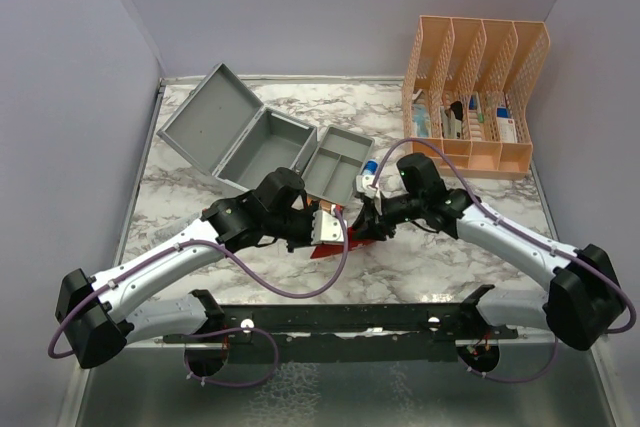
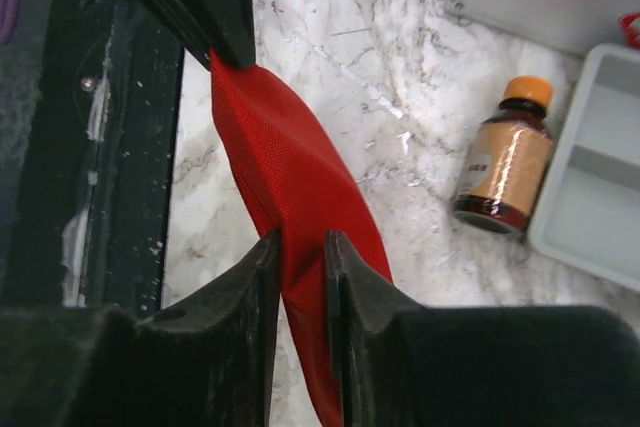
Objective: Organize the medicine kit
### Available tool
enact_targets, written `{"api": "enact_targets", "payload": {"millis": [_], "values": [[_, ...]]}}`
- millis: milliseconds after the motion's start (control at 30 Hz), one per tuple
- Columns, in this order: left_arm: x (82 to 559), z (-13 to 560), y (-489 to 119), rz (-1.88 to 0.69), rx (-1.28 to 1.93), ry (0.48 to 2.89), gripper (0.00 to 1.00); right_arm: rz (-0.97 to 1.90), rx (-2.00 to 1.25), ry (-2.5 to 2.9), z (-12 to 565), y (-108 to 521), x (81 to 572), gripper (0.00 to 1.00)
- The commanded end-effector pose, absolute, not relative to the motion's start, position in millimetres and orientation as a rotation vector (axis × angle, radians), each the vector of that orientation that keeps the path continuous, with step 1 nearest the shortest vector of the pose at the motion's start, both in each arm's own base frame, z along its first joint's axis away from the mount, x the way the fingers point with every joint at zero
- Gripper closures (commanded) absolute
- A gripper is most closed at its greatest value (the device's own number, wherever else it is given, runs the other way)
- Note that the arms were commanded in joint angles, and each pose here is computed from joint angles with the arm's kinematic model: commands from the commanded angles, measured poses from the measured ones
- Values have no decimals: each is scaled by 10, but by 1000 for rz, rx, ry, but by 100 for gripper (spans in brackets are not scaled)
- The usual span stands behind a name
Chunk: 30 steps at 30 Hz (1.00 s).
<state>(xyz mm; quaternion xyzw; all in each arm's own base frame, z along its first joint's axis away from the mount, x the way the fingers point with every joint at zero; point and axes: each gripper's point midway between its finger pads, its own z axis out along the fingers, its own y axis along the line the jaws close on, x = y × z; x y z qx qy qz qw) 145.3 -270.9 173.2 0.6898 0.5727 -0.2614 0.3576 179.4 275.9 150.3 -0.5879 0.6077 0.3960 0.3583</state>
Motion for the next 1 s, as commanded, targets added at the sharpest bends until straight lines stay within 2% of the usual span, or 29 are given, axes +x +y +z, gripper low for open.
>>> {"api": "enact_targets", "payload": {"millis": [0, 67, 100, 200, 267, 467, 667, 767, 867, 967], "values": [[1498, 1873, -2769, -665, 1737, 1448, 100, 1081, -1558, 1603, 1399, 2804, 1759, 87], [1542, 1874, -2772, -658, 1688, 1496, 100, 1097, -1563, 1628, 1397, 2807, 1751, 96], [1574, 1862, -2769, -652, 1651, 1534, 96, 1101, -1562, 1629, 1408, 2814, 1753, 99], [1665, 1806, -2773, -650, 1505, 1644, 70, 1113, -1554, 1592, 1505, 2818, 1718, 99], [1633, 1671, -2781, -704, 1417, 1725, 58, 1121, -1554, 1548, 1612, 2820, 1684, 99], [1475, 1621, -2883, -914, 1218, 1799, 42, 1129, -1526, 1456, 1961, 2799, 1583, 99], [1353, 1899, -2911, -1032, 1134, 1625, 26, 1173, -1516, 1348, 2287, 2777, 1425, 99], [1315, 2045, -2925, -1057, 1137, 1570, 25, 1220, -1500, 1327, 2402, 2786, 1363, 99], [1261, 2155, -2948, -1086, 1167, 1521, 33, 1306, -1501, 1301, 2579, 2830, 1298, 99], [1215, 2215, -2947, -1108, 1170, 1488, 36, 1342, -1492, 1328, 2623, 2860, 1309, 99]]}}
